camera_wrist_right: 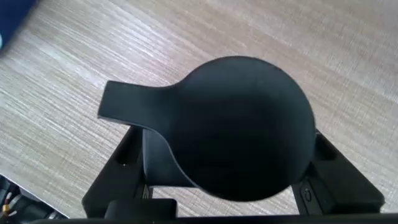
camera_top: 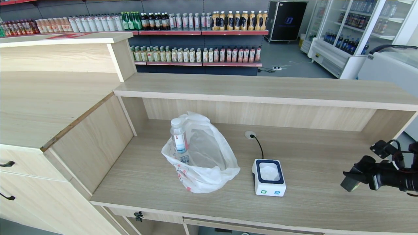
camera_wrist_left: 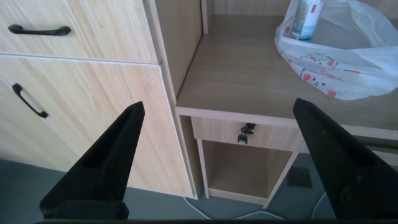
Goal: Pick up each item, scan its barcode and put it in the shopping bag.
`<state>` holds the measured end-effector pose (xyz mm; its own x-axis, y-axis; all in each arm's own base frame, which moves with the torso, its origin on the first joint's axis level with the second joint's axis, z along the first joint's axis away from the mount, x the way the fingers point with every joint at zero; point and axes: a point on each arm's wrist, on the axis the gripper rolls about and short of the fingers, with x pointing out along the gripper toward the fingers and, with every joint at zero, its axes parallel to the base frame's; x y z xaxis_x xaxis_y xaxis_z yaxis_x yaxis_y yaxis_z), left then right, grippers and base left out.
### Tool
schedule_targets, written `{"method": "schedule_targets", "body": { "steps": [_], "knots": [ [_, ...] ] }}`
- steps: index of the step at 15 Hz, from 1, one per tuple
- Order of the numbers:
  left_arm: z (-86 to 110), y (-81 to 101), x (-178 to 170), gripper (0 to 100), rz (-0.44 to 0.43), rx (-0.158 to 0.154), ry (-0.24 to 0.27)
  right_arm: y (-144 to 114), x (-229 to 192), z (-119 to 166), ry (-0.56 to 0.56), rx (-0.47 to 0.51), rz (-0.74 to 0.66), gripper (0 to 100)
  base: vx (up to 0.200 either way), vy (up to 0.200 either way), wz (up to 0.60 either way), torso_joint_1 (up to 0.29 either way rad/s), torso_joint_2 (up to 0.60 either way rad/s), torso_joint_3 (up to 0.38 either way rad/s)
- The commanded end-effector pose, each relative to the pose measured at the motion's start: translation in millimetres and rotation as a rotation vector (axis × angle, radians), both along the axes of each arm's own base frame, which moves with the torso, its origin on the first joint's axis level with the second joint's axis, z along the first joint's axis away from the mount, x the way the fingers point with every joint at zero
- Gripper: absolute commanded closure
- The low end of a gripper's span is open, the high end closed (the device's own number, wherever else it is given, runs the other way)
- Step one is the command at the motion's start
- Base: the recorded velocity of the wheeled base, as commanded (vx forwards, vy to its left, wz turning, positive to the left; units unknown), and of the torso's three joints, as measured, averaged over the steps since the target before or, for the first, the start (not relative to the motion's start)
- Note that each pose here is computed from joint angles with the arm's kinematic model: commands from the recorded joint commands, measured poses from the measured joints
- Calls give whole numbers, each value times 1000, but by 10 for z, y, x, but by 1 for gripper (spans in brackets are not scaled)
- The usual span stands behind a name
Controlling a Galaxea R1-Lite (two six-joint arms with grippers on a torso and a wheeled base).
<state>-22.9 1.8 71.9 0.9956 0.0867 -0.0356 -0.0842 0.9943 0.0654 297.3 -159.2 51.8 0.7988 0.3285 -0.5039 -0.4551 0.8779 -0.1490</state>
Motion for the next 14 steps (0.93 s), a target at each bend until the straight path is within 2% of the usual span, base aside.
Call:
{"method": "schedule_targets", "body": {
  "steps": [1,3,5,6,8,9,10,12,14],
  "knots": [
    [0,0,1,0,1,0,1,132,-120,558,-224,-86,97,100,0,0,0,0,0,0],
    [0,0,0,0,1,0,0,264,-240,887,-435,-143,222,100,0,0,0,0,0,0],
    [0,0,0,0,1,0,0,435,-277,1133,-566,-197,304,100,0,0,0,0,0,0],
    [0,0,0,0,1,0,0,605,-292,1328,-666,-242,364,100,0,0,0,0,0,0],
    [0,0,0,0,1,0,0,888,-357,1535,-778,-269,461,100,0,0,0,0,0,0],
    [0,0,0,0,1,0,0,1074,-402,1632,-827,-268,523,100,0,0,0,0,0,0],
    [0,0,0,0,1,0,0,1151,-427,1675,-847,-266,548,100,0,0,0,0,0,0],
    [0,0,0,0,1,-1,-1,1646,-617,1896,-964,-229,721,100,0,0,0,0,0,0],
    [0,0,0,0,1,0,0,1936,-765,2014,-1050,-196,834,100,0,0,0,0,0,0]
  ]
}}
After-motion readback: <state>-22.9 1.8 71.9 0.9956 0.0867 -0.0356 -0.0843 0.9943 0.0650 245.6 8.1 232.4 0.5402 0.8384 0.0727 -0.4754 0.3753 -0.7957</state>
